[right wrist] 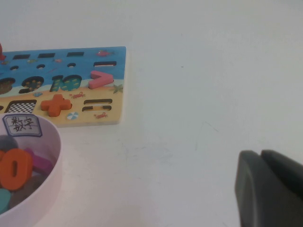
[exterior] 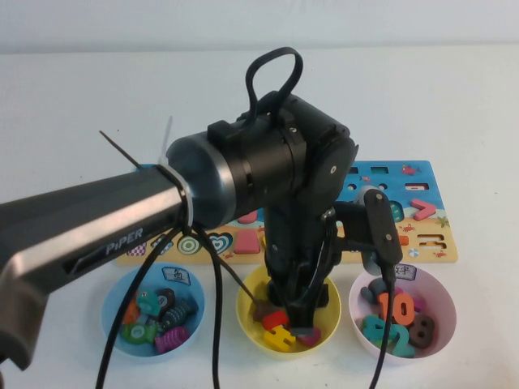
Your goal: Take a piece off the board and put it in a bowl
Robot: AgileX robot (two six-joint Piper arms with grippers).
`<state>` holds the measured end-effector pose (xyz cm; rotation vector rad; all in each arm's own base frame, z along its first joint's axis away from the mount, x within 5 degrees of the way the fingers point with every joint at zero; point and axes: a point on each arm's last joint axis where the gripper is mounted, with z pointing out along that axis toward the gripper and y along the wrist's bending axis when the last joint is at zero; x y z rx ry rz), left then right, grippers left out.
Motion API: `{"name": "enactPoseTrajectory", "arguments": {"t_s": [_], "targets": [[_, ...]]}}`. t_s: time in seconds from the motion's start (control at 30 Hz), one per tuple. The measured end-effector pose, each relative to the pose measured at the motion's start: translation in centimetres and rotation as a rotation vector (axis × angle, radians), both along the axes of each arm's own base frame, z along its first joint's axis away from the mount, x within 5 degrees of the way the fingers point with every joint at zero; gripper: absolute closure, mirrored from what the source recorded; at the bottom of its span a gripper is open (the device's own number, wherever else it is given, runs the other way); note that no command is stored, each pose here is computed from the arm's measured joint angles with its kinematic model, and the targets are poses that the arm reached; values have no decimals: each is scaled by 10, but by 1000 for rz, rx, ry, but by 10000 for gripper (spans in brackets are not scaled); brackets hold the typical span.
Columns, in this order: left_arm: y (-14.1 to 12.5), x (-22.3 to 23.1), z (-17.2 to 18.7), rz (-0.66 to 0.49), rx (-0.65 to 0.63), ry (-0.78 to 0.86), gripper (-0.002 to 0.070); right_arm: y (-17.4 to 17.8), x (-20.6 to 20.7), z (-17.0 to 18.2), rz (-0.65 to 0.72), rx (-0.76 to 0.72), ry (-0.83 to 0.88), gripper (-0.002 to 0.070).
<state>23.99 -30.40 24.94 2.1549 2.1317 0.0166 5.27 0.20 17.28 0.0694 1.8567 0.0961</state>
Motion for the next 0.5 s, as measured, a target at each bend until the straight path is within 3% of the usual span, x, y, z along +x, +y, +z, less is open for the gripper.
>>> {"name": "enactPoseTrajectory", "arguments": {"t_s": [0.13,0.27,0.33,0.4,0.47,0.5], "targets": [[0,0,0,0,-5,-4,362,0,0,0,0,0,0,694],[-2,1,0,8,-21,-11,202,0,0,0,0,0,0,694],[-1,2,0,30,-19,-14,177,0,0,0,0,0,0,694],[0,3,0,74,-4,-27,222,0,0,0,0,0,0,694],[3,5,1,111,9,-45,328,0,0,0,0,0,0,694],[5,5,5,129,3,-56,443,0,0,0,0,0,0,694]]}}
